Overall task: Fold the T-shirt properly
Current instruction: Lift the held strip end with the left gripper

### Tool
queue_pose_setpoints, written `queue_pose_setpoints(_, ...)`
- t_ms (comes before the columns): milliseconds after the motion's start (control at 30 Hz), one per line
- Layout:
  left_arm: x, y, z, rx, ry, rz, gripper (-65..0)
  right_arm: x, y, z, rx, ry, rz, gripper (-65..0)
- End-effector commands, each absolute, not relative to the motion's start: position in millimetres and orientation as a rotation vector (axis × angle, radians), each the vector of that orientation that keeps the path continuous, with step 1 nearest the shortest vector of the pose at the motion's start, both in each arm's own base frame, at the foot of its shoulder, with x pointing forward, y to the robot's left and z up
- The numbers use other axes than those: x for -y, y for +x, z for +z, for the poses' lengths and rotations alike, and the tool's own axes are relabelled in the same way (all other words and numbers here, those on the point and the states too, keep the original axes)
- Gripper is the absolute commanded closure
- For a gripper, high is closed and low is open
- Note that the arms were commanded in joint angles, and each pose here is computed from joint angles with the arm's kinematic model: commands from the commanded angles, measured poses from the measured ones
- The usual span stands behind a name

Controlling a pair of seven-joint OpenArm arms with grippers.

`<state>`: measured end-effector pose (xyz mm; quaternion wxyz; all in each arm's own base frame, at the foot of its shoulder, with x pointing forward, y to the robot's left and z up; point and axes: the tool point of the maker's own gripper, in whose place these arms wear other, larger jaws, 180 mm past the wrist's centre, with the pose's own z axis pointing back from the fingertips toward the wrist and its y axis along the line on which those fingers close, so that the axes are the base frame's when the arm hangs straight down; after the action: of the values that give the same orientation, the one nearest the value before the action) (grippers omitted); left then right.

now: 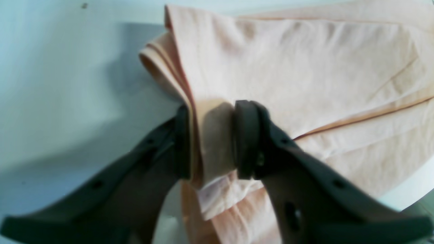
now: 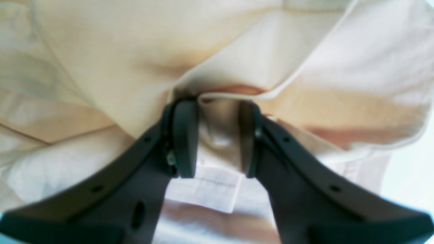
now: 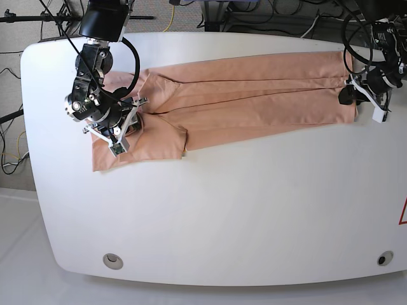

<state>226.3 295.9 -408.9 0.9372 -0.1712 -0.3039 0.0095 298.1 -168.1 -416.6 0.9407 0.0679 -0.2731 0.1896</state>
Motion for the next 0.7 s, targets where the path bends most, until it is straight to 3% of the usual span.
queue_pose_setpoints(0,-302,238,-395,0.672,-0.34,0.003,-21.2,171,304,-408,0.578,0.119,0.395,-20.3)
queue_pose_setpoints(33,-302,238,-396,0.671,-0.34,0.002,-21.8,171,304,-409,0.576,0.118,0.395,-20.3)
queue_pose_setpoints(100,-300,236,-403,0.653,-0.337,-0.003,-29.5,171,303,-410,0.57,0.12,0.395,-20.5)
queue_pose_setpoints(367,-296,237,-408,0.648,-0.347,-0.011,-32.6,171,303,-410,0.567,0.119,0.397,-20.5)
queue_pose_setpoints(500,-301,232,-411,0.629,-0.324,-0.011,-29.2,171,303,-411,0.567,0.121,0.394,-20.5)
queue_pose_setpoints(667,-302,233,-410,0.638,-0.317,-0.013,-11.1,171,303,-411,0.568,0.119,0.394,-20.4)
